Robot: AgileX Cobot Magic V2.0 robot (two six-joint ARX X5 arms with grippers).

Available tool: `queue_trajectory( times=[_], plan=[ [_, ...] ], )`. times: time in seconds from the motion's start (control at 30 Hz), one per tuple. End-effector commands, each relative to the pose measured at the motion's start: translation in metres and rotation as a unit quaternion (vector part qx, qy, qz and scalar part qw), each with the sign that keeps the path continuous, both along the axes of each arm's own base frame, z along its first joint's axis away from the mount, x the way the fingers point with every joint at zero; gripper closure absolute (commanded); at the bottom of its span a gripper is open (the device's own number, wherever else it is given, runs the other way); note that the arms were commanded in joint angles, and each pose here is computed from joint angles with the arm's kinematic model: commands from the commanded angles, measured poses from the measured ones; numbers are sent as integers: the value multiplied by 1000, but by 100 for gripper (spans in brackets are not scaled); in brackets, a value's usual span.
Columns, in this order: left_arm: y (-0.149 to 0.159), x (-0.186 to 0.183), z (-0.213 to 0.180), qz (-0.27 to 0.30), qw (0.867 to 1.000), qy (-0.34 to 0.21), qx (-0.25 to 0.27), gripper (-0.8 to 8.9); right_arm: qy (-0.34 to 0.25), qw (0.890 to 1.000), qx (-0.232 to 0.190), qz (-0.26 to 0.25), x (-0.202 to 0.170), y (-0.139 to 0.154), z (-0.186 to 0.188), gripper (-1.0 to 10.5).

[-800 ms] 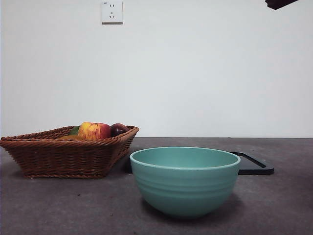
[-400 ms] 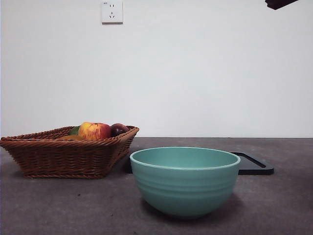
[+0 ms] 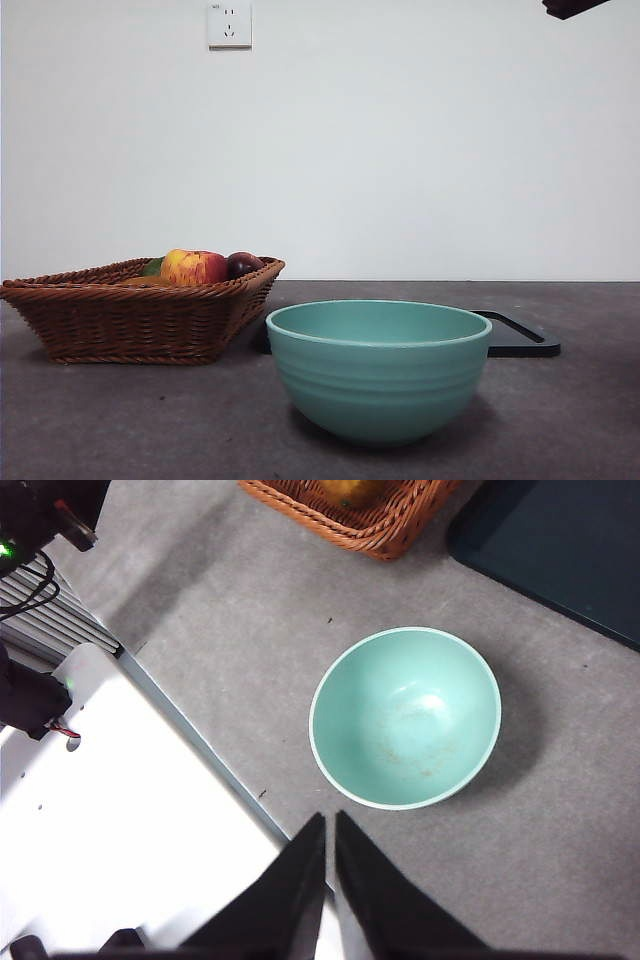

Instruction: Pick up the wifruite, put it on the bowl, pick up the plate, put it on desk

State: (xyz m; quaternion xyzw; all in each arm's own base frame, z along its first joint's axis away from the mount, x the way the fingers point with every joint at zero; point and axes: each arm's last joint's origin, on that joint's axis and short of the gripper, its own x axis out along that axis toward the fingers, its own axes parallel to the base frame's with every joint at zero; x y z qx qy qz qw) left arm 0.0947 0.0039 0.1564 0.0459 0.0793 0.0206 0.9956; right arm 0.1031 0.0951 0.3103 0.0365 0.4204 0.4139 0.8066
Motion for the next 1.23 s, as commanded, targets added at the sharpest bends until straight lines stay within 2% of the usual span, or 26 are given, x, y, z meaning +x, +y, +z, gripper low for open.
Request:
queue_trajectory(
  times=[0.03,1.0,1.13,1.23],
  plan=[
    [0,1,-8,3,1000,13,-5,806,-12,1000,5,7,0,2,5,941],
    [0,1,-8,3,1000,13,-5,806,-15,1000,10,6,0,1,6,941],
    [0,1,-8,3,1000,13,-5,806,-73,997,19,5,0,-6,13,941],
    [0,1,-8,3,1000,13,-5,806,-147,988,34,-19,5,-16,23,941]
  ],
)
